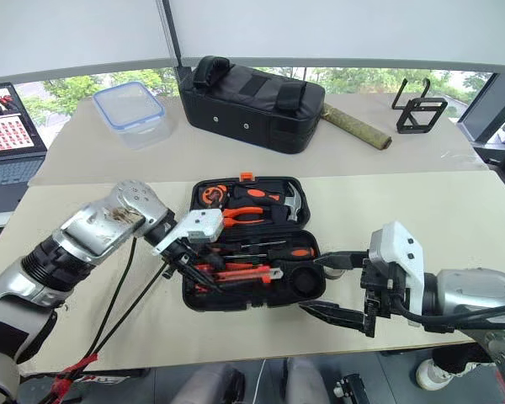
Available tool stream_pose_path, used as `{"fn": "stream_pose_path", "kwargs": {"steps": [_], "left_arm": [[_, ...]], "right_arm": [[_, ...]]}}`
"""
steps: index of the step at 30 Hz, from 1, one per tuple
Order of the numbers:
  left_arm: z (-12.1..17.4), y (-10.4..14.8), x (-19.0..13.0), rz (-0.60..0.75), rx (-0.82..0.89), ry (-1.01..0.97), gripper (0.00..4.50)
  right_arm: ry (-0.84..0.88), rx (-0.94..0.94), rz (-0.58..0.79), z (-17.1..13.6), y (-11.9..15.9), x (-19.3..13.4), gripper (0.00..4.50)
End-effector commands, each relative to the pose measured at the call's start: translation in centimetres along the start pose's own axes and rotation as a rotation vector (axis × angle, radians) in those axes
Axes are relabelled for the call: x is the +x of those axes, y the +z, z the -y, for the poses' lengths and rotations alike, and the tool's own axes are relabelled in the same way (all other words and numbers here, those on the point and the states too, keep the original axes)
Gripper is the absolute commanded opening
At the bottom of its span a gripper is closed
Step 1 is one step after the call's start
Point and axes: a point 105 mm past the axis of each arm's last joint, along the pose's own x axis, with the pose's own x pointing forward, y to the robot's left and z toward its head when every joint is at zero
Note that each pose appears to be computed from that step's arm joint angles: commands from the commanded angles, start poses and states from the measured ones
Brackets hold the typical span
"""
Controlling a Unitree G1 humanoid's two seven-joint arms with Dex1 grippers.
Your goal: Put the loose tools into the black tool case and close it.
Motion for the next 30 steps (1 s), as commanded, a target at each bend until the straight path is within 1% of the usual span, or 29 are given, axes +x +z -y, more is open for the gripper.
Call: {"fn": "stream_pose_path", "kwargs": {"steps": [1,11,13,14,18,19,21,22,23,24,25,27,30], "left_arm": [[0.1,0.4,0.5,-0.027,0.009,0.007,1.65],[-0.5,0.9,1.3,-0.025,0.005,0.020,1.65],[-0.9,1.0,1.3,-0.019,-0.002,0.048,2.66],[-1.0,1.1,1.2,-0.012,-0.009,0.057,2.91],[-0.9,2.0,0.4,0.028,-0.003,0.060,4.32],[-0.9,2.4,0.2,0.048,-0.001,0.061,4.48],[-0.7,3.6,-0.7,0.106,0.000,0.065,4.48],[-0.5,4.1,-1.2,0.140,0.002,0.062,4.28],[-0.4,4.5,-1.5,0.162,0.003,0.060,3.96],[-0.3,4.6,-1.6,0.171,0.003,0.053,3.72],[-0.2,4.5,-1.6,0.169,0.006,0.054,3.38],[-0.6,4.0,-1.1,0.150,0.003,0.074,2.53],[-0.6,3.2,0.0,0.119,0.024,0.065,1.45]], "right_arm": [[-0.017,-0.032,0.014,-0.5,0.6,-0.2,4.50],[-0.046,-0.034,0.022,0.1,0.6,-0.1,4.50],[-0.048,-0.035,0.023,0.2,0.6,0.0,4.50],[-0.047,-0.036,0.024,0.2,0.6,0.0,4.50],[-0.044,-0.038,0.027,0.3,0.6,0.2,4.50],[-0.043,-0.038,0.027,0.3,0.6,0.2,4.50],[-0.042,-0.039,0.028,0.4,0.6,0.2,4.50],[-0.041,-0.039,0.027,0.4,0.5,0.2,4.50],[-0.040,-0.039,0.027,0.4,0.5,0.2,4.50],[-0.039,-0.039,0.027,0.4,0.5,0.2,4.50],[-0.038,-0.039,0.026,0.4,0.5,0.2,4.50],[-0.036,-0.040,0.025,0.4,0.4,0.2,4.50],[-0.036,-0.040,0.021,0.5,0.4,0.1,4.50]]}}
